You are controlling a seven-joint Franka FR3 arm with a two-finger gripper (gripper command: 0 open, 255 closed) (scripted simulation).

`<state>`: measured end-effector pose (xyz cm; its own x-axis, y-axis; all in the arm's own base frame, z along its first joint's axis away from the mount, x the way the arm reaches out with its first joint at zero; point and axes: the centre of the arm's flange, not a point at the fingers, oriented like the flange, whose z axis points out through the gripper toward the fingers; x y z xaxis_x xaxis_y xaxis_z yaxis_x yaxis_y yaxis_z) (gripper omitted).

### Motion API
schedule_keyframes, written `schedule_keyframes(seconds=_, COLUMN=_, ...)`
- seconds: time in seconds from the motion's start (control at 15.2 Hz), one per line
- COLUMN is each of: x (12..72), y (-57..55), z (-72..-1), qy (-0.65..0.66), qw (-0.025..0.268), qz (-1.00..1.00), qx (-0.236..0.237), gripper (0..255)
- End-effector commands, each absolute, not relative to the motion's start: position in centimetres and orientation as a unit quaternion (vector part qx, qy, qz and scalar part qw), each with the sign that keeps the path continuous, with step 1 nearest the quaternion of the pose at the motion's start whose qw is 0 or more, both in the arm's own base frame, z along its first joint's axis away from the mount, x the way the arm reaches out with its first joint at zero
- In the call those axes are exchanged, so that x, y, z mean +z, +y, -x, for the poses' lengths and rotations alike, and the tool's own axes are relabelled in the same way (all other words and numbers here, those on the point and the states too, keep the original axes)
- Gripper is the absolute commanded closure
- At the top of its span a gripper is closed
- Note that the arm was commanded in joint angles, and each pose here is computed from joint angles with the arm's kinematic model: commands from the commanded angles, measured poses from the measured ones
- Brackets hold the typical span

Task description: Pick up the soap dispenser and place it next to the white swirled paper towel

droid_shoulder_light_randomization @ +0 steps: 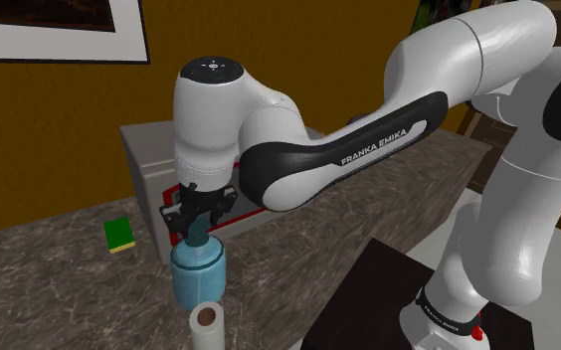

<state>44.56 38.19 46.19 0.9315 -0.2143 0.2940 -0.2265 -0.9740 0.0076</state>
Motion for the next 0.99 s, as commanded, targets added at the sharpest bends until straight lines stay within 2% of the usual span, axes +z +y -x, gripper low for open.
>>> schedule_keyframes(seconds=0.0, x=45.2, y=38.3, z=-44.5, qy=-0.112, qw=0.02, qz=-0.982, qx=0.148, gripper=255)
schedule_keyframes(seconds=0.59, x=40.2, y=38.3, z=-44.5, qy=-0.112, qw=0.02, qz=-0.982, qx=0.148, gripper=255)
schedule_keyframes(seconds=0.92, x=40.2, y=38.3, z=-44.5, qy=-0.112, qw=0.02, qz=-0.982, qx=0.148, gripper=255)
